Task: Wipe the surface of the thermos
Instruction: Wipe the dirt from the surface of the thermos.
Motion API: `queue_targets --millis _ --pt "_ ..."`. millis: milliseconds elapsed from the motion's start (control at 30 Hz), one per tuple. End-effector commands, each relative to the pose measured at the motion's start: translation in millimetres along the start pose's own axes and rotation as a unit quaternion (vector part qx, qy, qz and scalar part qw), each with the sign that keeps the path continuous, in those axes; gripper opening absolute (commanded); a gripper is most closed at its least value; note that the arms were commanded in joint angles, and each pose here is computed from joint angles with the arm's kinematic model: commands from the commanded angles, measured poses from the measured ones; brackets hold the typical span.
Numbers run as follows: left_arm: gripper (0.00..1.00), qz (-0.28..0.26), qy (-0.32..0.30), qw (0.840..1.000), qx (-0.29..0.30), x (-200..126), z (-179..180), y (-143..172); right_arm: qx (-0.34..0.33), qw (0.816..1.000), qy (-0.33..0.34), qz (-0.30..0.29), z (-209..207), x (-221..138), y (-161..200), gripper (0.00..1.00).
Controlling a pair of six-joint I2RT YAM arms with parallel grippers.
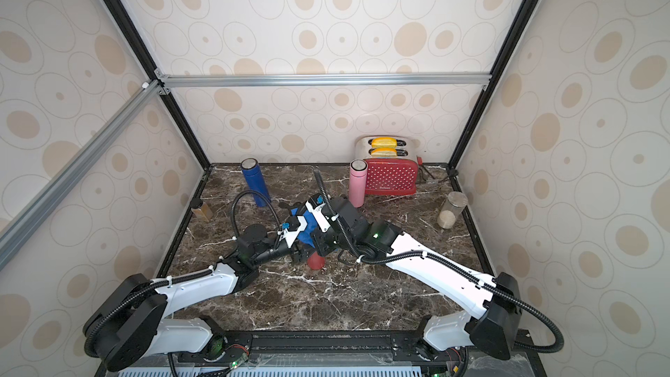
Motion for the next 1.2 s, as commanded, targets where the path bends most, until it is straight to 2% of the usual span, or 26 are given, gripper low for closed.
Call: queue_targets --millis 0,200,333,833,1167 --pt "0.0 0.009 0.008 1.0 -0.007 5.4 1.0 0.6 0.013 0.995 0.049 0.092 -20.6 31.7 37.1 0.0" --pt "0.0 0.008 0.011 1.0 -0.007 3.7 -0.2 -0.3 0.025 0.997 0.042 0.053 -29.6 60.1 22.0 0.0" --pt "0.0 0.009 0.009 1.0 -0.008 3.7 0.2 0.3 0.014 0.997 0.045 0.067 -30.0 69.1 16.9 0.0" --pt "0.0 0.01 0.0 1.0 -0.018 1.5 6.7 1.7 0.024 0.989 0.059 0.136 -36.6 23.4 75.8 0.0" --pt "0.0 0.015 0.006 1.0 -0.018 0.7 5.7 0.9 0.028 0.992 0.05 0.111 -43.0 74.9 48.4 0.0"
Point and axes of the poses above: each gripper's point midway between its finger pads, its own x axis out along the fingers, its own z axis along the line the jaws close on, y = z × x, the point moved 9 cm from there along -x, back along the fingers, and after that the axes turned 10 degrees about x, right-handed, at the moved point
